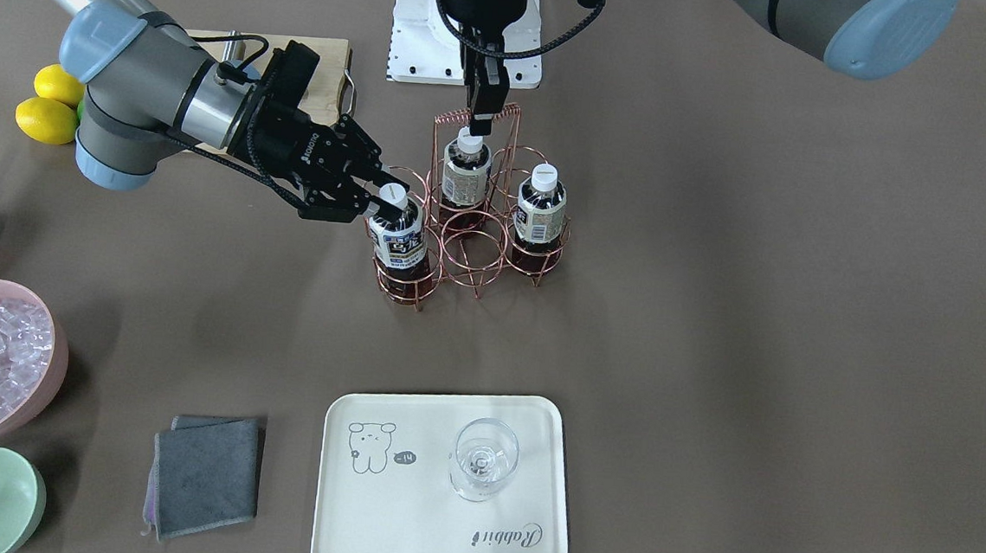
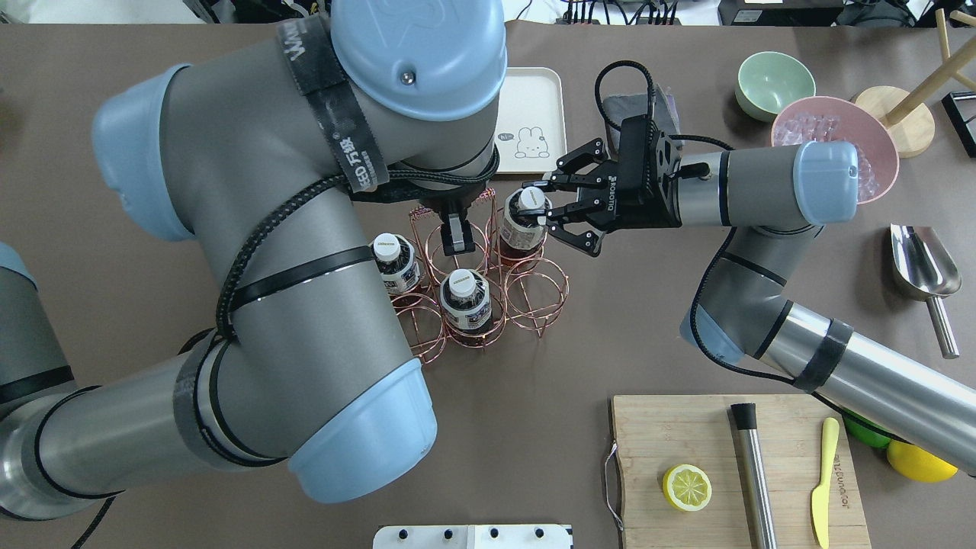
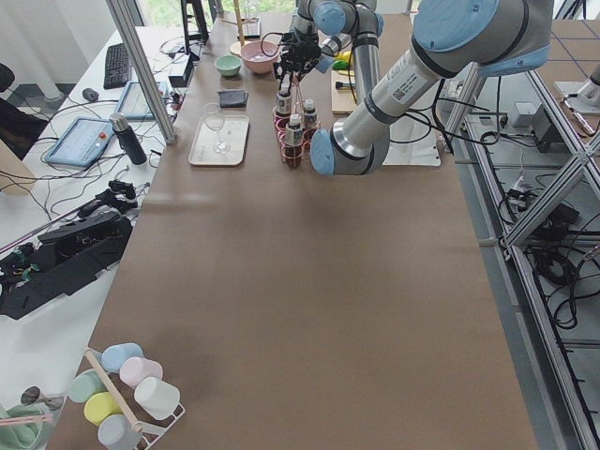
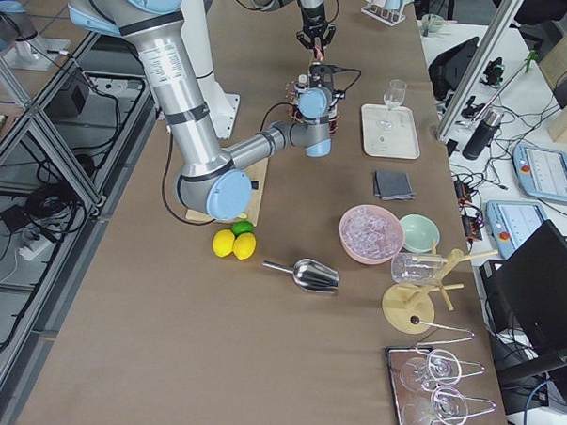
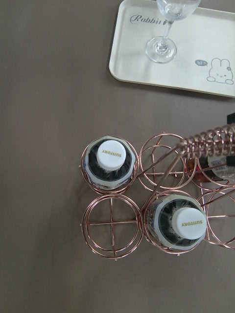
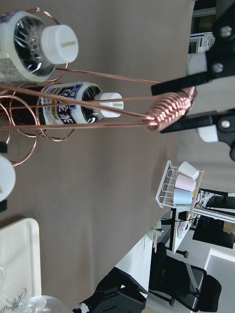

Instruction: Take tea from basket to plate

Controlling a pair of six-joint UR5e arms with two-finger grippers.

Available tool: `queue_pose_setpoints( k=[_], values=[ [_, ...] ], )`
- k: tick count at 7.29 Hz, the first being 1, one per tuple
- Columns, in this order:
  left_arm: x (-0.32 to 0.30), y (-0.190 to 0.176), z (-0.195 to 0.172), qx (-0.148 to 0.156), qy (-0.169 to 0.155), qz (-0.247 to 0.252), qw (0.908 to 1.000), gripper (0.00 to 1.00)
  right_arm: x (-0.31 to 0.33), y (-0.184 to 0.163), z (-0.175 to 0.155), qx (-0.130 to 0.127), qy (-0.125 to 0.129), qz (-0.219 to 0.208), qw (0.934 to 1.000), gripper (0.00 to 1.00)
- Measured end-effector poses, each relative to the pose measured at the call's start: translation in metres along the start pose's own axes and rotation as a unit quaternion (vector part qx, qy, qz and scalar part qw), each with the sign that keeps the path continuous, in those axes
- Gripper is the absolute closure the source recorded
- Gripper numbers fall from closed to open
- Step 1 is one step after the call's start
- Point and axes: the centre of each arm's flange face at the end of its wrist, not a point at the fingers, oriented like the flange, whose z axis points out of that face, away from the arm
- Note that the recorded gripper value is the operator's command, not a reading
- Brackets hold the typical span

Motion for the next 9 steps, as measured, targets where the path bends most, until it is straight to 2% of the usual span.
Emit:
queue_pose_setpoints(
  k=[3,6,7,9],
  values=[
    [-0.001,0.0,0.001,0.002,-0.002,0.0,1.0,1.0,0.008,-0.044,-0.02,0.001,0.01,0.018,0.9998,1.0],
    [-0.002,0.001,0.003,0.003,-0.003,0.0,1.0,1.0,0.031,-0.109,-0.05,-0.001,0.031,0.076,0.9966,1.0],
    [-0.002,0.001,0.003,0.004,-0.003,0.0,1.0,1.0,0.054,-0.13,-0.066,-0.008,0.044,0.083,0.9955,1.0],
    [0.003,-0.002,-0.003,0.001,0.001,-0.002,1.0,1.0,0.109,-0.147,-0.099,-0.022,0.093,0.087,0.9916,1.0]
  ],
)
